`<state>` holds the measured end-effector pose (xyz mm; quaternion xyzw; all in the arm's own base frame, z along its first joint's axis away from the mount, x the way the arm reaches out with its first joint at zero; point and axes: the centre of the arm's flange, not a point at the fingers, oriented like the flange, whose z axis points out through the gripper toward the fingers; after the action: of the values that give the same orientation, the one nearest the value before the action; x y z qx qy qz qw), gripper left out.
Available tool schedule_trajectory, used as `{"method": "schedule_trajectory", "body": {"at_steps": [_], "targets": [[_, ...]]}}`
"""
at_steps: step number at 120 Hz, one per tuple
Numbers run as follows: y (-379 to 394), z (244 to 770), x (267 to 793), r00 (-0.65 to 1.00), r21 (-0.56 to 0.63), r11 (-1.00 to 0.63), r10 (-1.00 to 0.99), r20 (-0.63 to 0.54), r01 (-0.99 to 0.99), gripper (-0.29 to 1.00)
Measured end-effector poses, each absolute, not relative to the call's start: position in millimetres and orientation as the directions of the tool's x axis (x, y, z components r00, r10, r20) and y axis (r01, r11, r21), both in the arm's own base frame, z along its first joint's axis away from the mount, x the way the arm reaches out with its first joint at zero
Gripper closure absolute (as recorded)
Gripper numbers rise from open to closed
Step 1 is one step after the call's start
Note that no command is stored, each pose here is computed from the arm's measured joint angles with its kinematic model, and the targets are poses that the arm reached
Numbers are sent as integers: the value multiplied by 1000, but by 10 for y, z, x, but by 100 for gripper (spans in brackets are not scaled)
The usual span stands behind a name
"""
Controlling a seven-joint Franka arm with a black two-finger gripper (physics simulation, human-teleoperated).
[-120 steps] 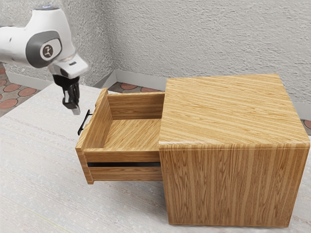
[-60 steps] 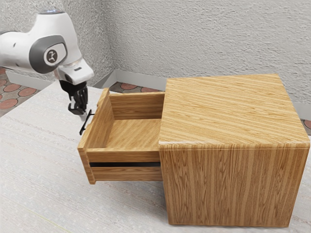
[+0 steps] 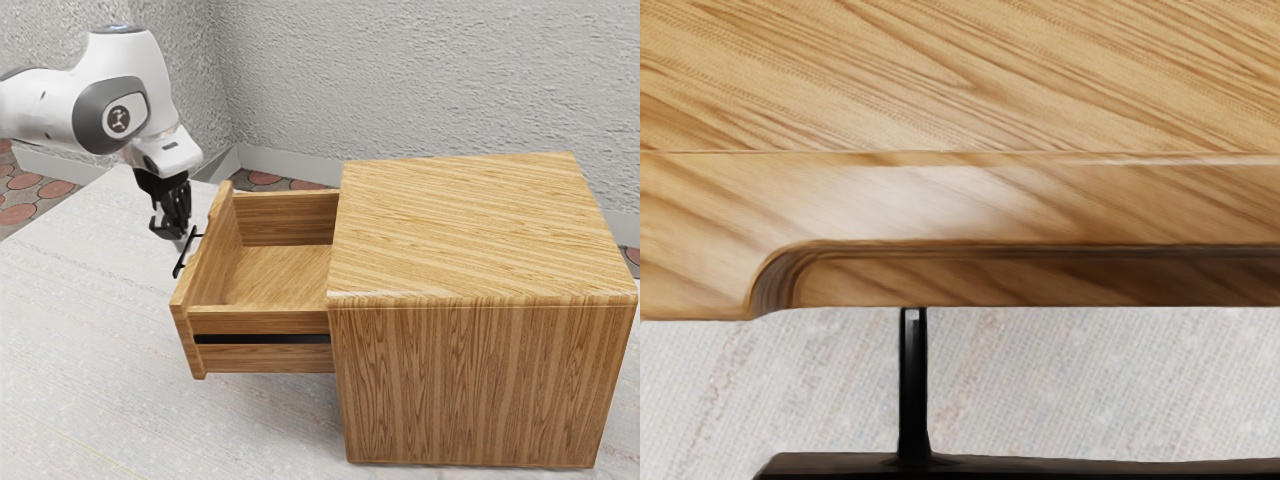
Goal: Push the drawer handle with one arm to close the drawer
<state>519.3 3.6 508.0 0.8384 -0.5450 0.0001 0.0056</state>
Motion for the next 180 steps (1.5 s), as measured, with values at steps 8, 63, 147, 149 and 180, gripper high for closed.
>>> {"method": "schedule_trajectory", "body": {"at_steps": [8, 63, 147, 149, 180], "targets": [[-46, 5117, 5202, 392, 1, -392, -920, 8, -920, 79], [-458, 5162, 5254, 341, -6, -341, -940, 20, -940, 79], [-876, 5125, 5456, 398, 12, -398, -916, 44, -917, 79], [-882, 5127, 5456, 401, 12, -401, -915, 45, -916, 79], [-1009, 5133, 5483, 432, 21, -432, -900, 58, -902, 79]]}}
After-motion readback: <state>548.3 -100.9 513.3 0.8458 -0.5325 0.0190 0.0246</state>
